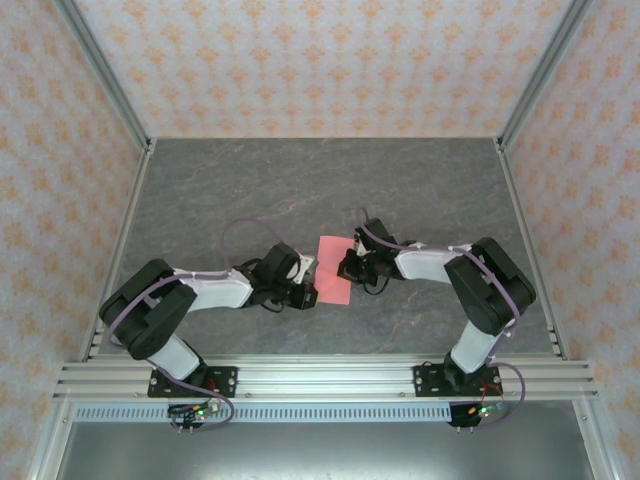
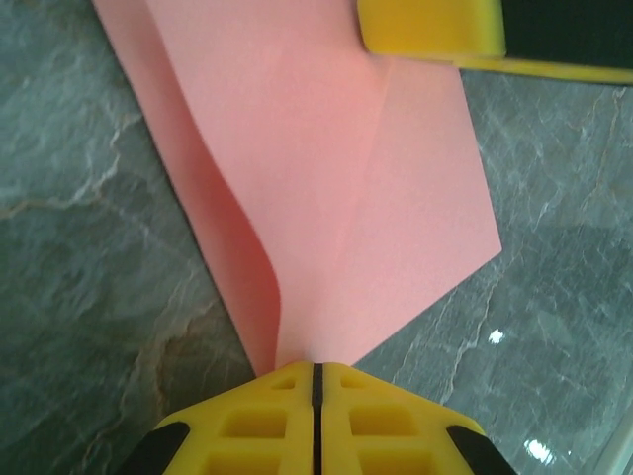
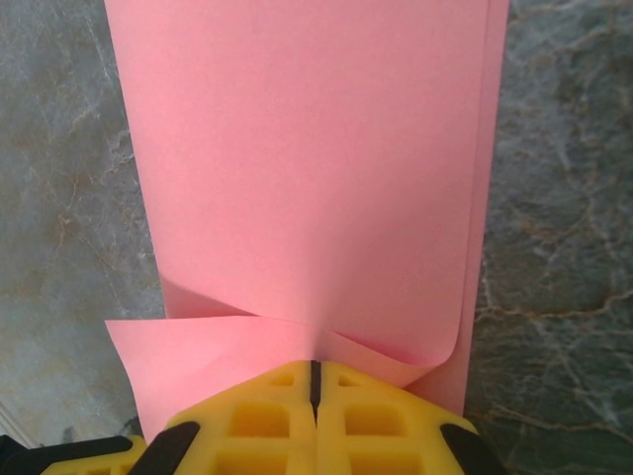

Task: Fold a paper plane with a square sheet of paper (fold left side to right side)
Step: Fold the triangle a second time at the center of the table.

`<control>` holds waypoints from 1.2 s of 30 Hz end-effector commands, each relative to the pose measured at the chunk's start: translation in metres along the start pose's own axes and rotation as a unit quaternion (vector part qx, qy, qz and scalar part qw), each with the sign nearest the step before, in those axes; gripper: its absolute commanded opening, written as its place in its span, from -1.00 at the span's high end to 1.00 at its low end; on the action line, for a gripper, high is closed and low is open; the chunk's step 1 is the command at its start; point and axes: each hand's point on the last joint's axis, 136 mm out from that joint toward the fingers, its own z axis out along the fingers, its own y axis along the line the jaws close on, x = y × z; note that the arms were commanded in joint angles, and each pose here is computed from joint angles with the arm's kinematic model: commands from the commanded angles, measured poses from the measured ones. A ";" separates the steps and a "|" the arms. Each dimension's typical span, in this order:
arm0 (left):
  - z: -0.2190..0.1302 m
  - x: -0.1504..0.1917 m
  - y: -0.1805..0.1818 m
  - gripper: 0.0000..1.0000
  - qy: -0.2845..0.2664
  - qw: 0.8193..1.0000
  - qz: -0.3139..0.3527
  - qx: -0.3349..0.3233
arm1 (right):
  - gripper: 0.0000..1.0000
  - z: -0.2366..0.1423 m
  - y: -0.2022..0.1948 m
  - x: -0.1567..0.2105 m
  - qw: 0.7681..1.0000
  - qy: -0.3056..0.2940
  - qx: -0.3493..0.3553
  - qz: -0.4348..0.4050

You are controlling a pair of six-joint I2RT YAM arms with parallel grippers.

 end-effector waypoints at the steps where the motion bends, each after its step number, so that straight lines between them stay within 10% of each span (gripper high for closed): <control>1: -0.005 0.038 0.027 0.87 0.050 0.997 -0.036 -0.051 | 0.90 0.009 -0.052 0.020 0.995 0.025 0.098 0.019; 11: -0.042 -0.011 -0.017 0.88 -0.031 0.999 -0.013 0.011 | 0.90 0.010 -0.050 0.019 0.995 0.026 0.094 0.019; 36: 0.008 -0.016 0.014 0.84 0.027 0.998 -0.020 -0.045 | 0.90 0.000 -0.025 0.012 0.999 0.010 0.047 -0.003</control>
